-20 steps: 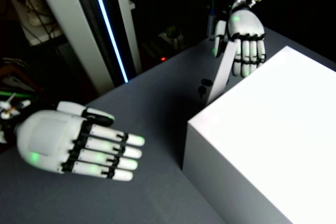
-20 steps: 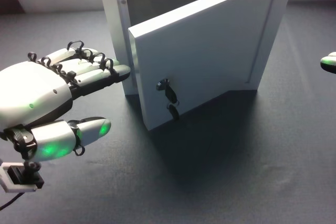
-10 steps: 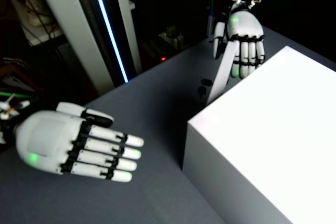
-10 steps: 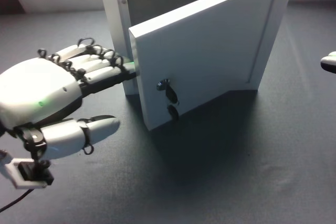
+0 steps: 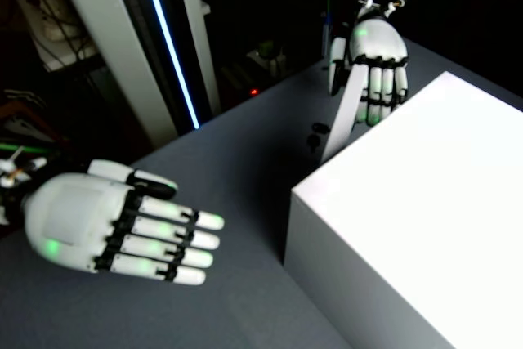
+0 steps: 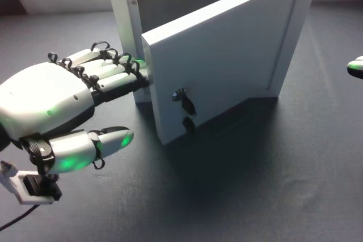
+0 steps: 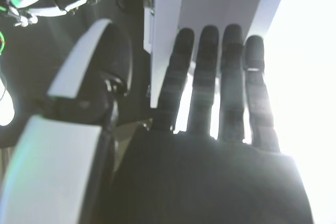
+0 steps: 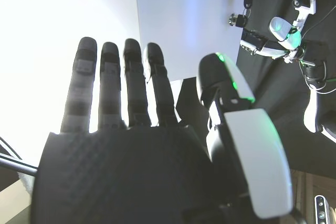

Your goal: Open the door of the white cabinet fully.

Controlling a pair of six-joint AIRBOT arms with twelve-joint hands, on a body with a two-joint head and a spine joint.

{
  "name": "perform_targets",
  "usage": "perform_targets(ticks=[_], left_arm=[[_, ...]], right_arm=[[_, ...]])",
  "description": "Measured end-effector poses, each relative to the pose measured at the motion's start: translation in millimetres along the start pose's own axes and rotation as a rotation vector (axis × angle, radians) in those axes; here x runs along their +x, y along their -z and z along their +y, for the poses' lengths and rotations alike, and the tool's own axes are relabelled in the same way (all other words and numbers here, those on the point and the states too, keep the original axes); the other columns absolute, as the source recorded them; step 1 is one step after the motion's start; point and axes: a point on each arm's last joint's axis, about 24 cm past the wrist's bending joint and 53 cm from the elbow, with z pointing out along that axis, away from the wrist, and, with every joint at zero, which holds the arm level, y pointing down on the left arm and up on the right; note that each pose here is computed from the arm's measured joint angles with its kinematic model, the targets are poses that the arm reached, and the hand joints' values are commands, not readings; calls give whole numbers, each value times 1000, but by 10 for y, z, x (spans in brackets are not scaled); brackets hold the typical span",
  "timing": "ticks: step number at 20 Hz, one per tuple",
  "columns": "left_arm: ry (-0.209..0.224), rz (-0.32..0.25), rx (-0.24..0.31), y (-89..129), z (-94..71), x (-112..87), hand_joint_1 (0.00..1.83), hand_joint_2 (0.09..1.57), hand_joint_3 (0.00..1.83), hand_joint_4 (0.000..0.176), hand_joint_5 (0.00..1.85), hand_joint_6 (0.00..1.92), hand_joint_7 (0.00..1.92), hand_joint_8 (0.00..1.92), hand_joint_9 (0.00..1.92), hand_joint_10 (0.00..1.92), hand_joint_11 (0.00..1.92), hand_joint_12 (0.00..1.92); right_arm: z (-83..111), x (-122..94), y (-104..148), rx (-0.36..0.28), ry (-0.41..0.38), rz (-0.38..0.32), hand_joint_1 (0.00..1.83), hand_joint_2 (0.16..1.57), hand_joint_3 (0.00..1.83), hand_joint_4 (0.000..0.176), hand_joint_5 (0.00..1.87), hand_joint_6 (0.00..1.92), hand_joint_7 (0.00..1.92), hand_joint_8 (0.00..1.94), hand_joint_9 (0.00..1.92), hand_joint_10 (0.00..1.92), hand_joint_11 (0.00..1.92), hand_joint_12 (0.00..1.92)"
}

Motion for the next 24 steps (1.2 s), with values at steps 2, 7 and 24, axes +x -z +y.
perform_targets(ticks=[2, 7, 24], left_arm=[[4, 17, 25, -7, -81, 53, 234, 1489, 1, 0, 178, 7, 178, 4, 156, 5, 8, 328], [14, 34, 59, -31, -178, 105, 282, 1476, 2, 0, 210, 1, 202, 0, 179, 0, 112, 142], [22, 179, 245, -451, -689, 512, 328, 1496, 0, 0, 257, 1, 278, 2, 238, 2, 209, 85]], right_arm=[[0, -2, 0, 0, -2, -1, 341, 1463, 1, 0, 277, 3, 279, 9, 187, 9, 215, 15], [-4, -6, 0, 2, -3, -2, 356, 1471, 1, 0, 276, 2, 282, 0, 191, 1, 214, 9], [-22, -7, -5, 2, -4, -4, 357, 1472, 0, 0, 292, 1, 293, 0, 202, 0, 222, 4]])
